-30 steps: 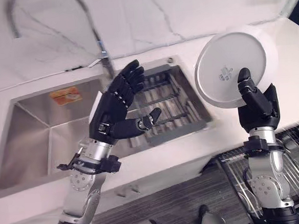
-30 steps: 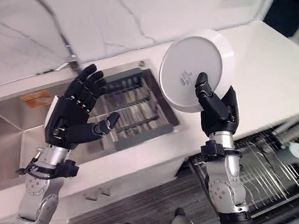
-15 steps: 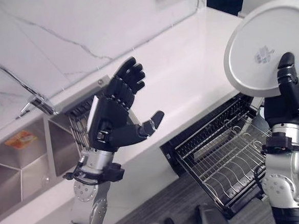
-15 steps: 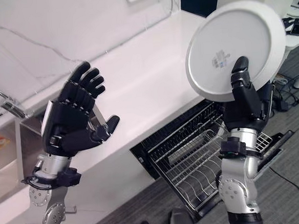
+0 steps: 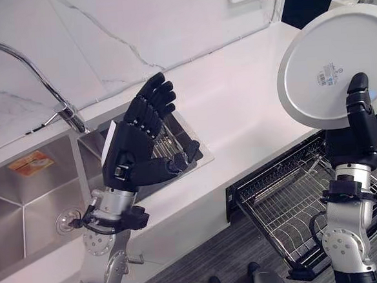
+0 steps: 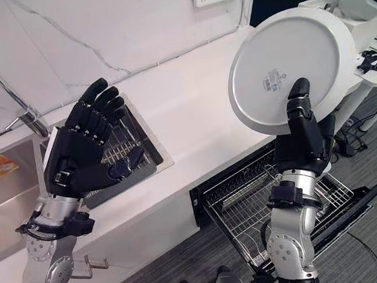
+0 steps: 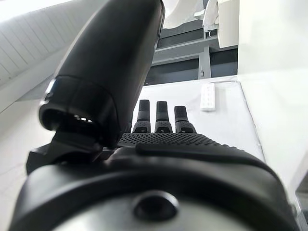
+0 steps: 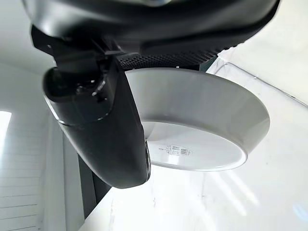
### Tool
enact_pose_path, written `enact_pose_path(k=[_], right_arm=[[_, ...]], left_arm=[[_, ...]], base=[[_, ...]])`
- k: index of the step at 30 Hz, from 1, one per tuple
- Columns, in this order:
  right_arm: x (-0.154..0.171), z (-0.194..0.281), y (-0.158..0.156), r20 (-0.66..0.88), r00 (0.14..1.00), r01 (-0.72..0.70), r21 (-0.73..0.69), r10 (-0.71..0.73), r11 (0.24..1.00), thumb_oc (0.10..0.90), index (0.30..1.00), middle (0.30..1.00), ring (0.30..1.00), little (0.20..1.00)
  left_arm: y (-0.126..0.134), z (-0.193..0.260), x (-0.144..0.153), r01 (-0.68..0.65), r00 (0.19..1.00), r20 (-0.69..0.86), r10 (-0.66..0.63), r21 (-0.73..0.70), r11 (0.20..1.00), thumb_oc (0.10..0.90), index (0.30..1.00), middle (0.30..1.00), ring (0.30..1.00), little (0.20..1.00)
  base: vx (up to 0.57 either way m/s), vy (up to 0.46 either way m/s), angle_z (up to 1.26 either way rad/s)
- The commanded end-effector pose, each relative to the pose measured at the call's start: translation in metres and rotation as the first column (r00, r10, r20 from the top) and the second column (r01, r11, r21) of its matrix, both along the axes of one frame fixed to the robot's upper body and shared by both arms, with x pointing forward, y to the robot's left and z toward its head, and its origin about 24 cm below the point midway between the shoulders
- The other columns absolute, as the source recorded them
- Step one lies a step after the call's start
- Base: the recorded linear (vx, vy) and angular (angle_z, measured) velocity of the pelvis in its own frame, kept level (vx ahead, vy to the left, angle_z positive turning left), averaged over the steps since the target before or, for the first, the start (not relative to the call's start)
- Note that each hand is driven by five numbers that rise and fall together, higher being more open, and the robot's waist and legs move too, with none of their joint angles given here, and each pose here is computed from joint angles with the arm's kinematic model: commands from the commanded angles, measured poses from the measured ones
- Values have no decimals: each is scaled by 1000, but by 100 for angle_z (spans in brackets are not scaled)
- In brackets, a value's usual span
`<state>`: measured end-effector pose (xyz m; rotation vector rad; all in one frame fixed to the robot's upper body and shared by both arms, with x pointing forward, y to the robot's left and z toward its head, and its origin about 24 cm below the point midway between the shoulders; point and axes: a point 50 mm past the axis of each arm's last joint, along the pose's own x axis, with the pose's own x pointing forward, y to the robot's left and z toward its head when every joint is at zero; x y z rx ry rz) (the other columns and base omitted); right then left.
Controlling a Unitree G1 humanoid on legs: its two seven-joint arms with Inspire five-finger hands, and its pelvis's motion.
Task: Place the dishes in the dishwasher.
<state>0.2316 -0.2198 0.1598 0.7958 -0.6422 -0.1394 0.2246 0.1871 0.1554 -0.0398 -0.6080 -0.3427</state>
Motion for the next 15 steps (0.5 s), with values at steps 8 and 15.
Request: enact_pose_path(k=[8, 15], right_arm=[[-14, 55, 4, 344, 934, 123, -60, -95, 991, 400, 300, 300, 300, 300], [-17, 54, -5, 323, 934, 184, -67, -153, 981, 400, 300, 300, 300, 300]], left_arm=[[-9, 51, -8, 6, 960, 280, -8, 7, 1000, 800, 900, 900, 900, 900], [-7, 49, -10, 16, 962, 273, -19, 10, 1000, 800, 900, 900, 900, 900]], base=[[-72, -175, -41], [-25, -267, -22]])
